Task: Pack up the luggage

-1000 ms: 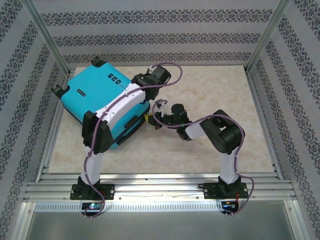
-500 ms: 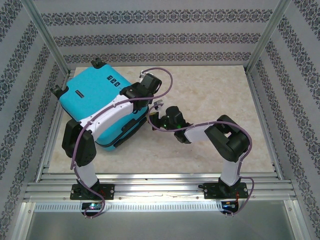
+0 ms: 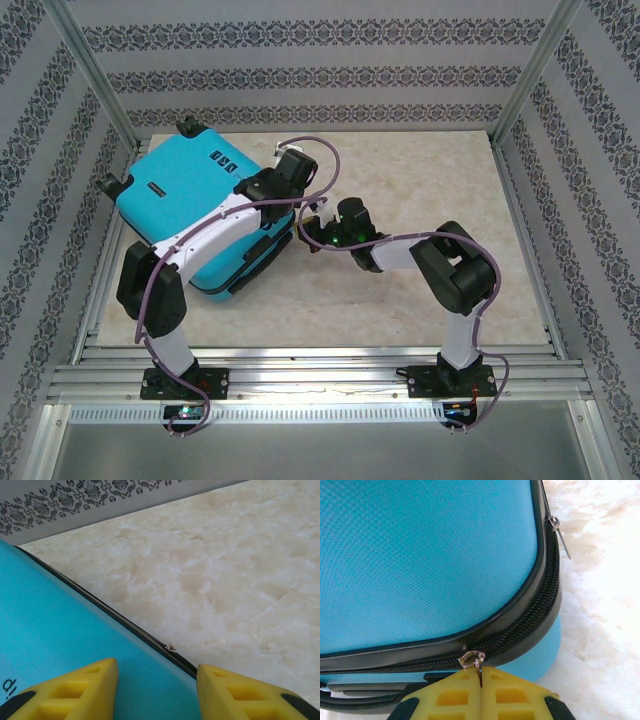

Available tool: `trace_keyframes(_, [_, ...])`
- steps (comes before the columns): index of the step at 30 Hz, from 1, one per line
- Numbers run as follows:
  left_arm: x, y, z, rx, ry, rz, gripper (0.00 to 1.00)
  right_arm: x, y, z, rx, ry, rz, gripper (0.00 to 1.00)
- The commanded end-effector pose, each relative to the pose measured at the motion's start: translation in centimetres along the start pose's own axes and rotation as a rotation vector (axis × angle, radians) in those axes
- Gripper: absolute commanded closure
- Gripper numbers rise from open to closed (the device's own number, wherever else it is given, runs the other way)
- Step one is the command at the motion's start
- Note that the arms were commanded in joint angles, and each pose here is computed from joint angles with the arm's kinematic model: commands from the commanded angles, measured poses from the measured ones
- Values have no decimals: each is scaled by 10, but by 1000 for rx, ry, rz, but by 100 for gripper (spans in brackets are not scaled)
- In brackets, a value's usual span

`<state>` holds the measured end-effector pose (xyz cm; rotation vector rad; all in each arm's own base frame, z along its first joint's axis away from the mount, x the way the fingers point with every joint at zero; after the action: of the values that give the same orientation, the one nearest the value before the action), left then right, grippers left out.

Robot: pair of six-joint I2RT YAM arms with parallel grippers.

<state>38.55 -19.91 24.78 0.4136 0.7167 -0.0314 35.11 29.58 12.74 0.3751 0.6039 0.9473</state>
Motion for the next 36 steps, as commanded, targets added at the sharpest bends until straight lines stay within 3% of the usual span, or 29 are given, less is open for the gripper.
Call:
trace_keyframes(1, [8, -24, -119, 198, 517, -134, 56, -21, -67, 67, 11, -285, -394, 100])
trace_keyframes(3, [8, -26, -121, 200, 524, -139, 57, -33, -75, 67, 65, -314, -470, 100])
trace_keyframes(12, [11, -39, -120, 207, 513, -185, 58, -29, -66, 72, 36, -330, -495, 100])
trace_keyframes(22, [-15, -67, -139, 276, 502, -306, 59, -13, -37, 54, -80, -213, -85, 100])
trace_keyframes(26, [-20, -74, -153, 291, 528, -329, 59, -14, -48, 64, -88, -203, -35, 100])
trace_keyframes(36, [-25, -78, -170, 272, 546, -371, 61, -13, -43, 88, -154, -117, 243, 100])
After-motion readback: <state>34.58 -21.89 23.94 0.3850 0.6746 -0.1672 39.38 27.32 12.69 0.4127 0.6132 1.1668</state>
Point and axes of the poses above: each hand's point on the last joint's axis, 136 mm out from that joint toward the fingers, its own x axis out along the fingers, its own y axis along the line the jaws close on, z = x × y, the point moved 6 cm from there along -x, back along the fingers, and after that the axes turned 11 degrees about x, right-handed, at the moved point
